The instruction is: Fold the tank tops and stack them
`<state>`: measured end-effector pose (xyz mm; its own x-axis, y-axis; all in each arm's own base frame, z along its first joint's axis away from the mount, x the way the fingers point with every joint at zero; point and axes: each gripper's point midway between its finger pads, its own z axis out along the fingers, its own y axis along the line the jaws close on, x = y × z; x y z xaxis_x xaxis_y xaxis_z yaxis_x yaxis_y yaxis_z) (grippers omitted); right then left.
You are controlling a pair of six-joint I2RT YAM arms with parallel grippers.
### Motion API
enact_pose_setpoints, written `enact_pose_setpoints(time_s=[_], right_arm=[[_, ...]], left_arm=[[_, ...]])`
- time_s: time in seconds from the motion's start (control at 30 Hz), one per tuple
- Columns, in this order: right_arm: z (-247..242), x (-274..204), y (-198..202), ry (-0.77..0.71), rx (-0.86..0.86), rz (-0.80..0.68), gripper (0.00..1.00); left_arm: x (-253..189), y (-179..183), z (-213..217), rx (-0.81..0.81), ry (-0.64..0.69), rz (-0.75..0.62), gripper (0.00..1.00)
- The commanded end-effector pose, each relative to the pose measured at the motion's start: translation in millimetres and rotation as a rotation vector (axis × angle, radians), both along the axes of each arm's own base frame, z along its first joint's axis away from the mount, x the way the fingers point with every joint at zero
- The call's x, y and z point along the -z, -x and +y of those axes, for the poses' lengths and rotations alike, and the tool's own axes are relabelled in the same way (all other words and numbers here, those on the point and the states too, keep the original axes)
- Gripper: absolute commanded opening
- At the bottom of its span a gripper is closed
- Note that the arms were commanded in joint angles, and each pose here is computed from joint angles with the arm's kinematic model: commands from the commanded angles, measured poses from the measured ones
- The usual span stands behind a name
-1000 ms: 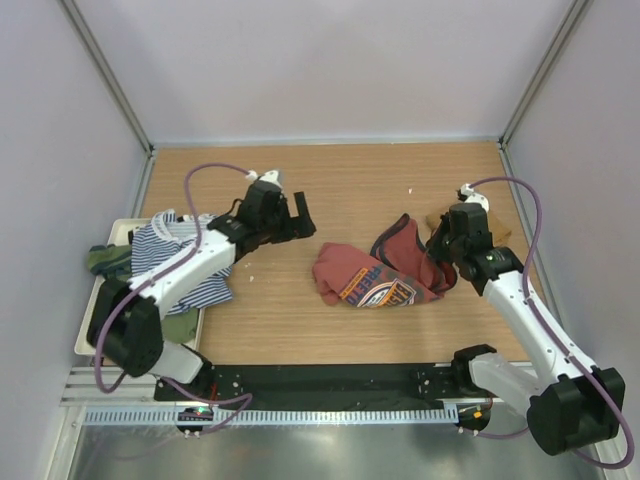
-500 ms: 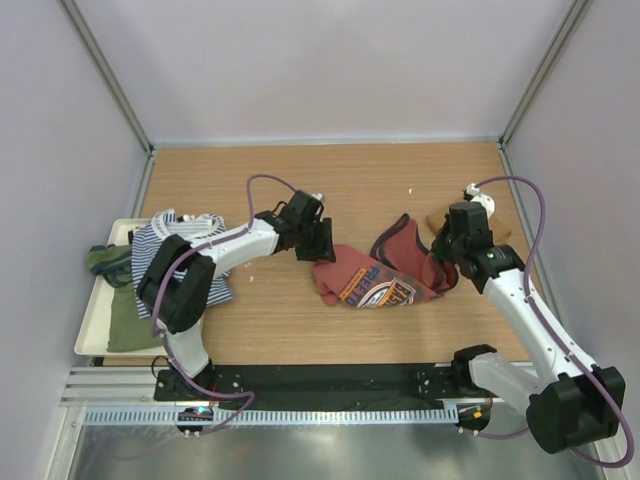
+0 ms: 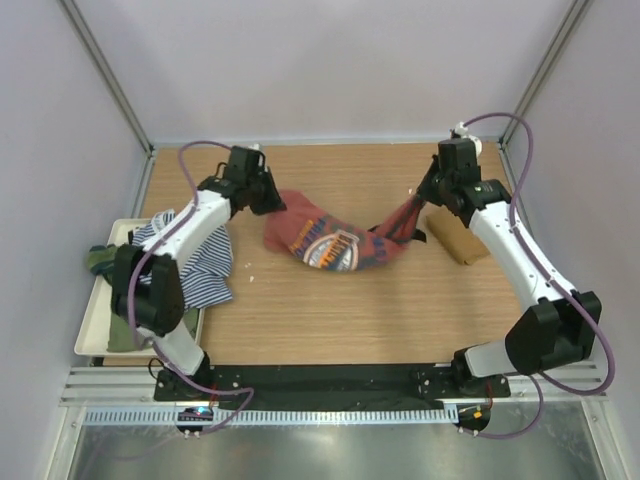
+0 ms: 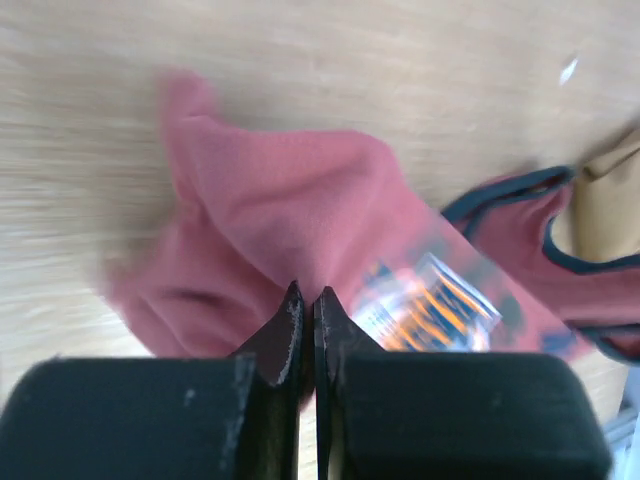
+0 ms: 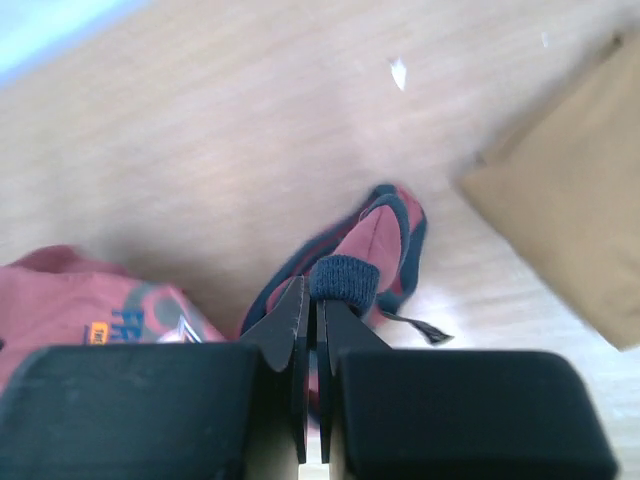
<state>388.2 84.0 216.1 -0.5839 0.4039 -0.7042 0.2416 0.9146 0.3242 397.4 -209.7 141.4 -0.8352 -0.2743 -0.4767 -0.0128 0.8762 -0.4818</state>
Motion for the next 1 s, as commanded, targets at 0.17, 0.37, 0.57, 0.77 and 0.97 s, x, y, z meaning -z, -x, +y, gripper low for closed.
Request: enact_pose_setpoints(time_s=[0.17,0.37,0.57,0.77,0.97], right_arm=[[-37.7,-37.4,71.1,-0.068,0.187,-0.129,0.01],[-48.5,73.7,148.0,-0.117,0.241,-0.004,0.46],[-47.2,50.4,147.7,-0.117,0.184,-0.119,0.7],[-4.6,78.5,112.5,-0.099,-0.071,0.06,0.52],[45.6,85.0,91.6,-0.075,-0.278,0.12,0.51]], left_arm=[[-81.0,136.0,-1.7,0.037,-0.036,-0.304,0.03],[24.7,225.0,19.5,0.083,-0.101,-0.055,0.49],[12.2,223.2,33.5,0.02,-0.174,-0.093,0.88],[-9.2,193.5,34.1,-0.05,-0.237,-0.175,0.97],[-5.3,156.5,27.4,-0.071,-0.322,-0.156,0.97]])
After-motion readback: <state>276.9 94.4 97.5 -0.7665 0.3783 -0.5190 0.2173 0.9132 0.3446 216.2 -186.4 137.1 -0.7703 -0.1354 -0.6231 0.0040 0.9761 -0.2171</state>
